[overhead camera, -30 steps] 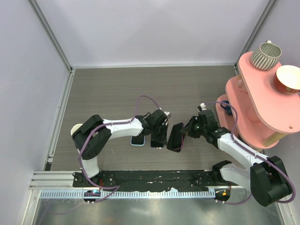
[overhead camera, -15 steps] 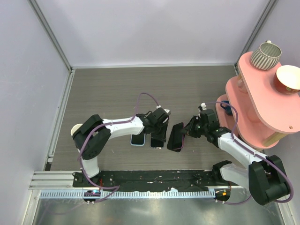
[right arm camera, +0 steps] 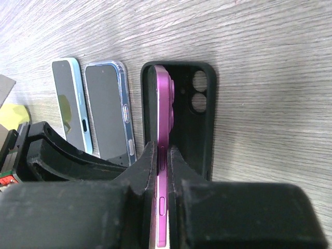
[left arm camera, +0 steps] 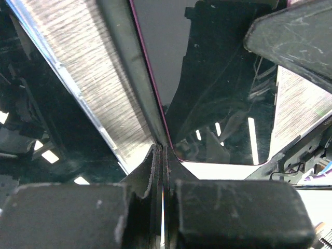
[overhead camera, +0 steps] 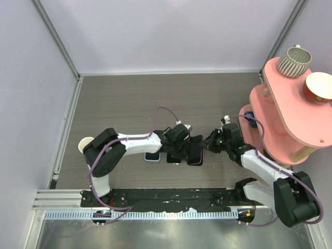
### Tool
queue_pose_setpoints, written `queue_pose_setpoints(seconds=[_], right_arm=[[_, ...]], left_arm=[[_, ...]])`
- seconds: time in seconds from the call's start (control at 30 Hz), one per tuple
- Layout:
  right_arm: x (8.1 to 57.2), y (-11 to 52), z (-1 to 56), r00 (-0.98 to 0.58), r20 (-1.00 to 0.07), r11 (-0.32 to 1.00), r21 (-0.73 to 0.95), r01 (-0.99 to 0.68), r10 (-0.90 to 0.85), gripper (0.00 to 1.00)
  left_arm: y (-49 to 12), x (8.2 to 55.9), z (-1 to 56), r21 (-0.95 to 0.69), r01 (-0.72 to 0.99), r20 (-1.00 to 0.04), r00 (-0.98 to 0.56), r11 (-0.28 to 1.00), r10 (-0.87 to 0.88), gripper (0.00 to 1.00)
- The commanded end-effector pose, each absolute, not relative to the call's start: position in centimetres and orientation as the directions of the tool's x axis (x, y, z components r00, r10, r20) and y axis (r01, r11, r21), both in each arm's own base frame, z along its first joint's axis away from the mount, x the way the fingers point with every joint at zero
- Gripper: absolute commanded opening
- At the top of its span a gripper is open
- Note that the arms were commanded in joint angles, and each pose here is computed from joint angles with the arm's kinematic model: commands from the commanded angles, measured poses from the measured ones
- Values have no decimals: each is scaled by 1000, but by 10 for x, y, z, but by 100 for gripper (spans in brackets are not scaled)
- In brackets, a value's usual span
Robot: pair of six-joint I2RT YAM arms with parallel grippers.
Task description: Put the phone into the phone case
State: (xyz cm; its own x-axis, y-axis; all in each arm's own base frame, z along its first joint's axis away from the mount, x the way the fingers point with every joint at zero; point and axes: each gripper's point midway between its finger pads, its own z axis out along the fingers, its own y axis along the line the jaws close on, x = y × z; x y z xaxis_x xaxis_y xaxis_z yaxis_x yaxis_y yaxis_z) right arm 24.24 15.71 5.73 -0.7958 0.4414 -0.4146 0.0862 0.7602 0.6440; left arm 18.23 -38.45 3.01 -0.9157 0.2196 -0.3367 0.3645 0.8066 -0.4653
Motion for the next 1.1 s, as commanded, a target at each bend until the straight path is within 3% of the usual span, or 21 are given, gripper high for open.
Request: queue_pose_setpoints(seconds=[0.0,0.27,0.63,1.07], right_arm=[[238,146,37,-794,-413,787,603,130,447,1],[237,145,37,-808,-440,811,580,77,392,1],[234,149,33,-840,-426,822,568,39,334,1],[232,152,27,-857,-410,822,569,28,313,1]], left_arm=[[-399,164,23,-511,356,-306,-926,783,221,0],[-389,179,42,-436,388,-377,-898,812,227,0],[-373,242,56,-354,313,-413,-898,881,153,0],[-375,260,19,-294,269,-350,-923,917,159,0]])
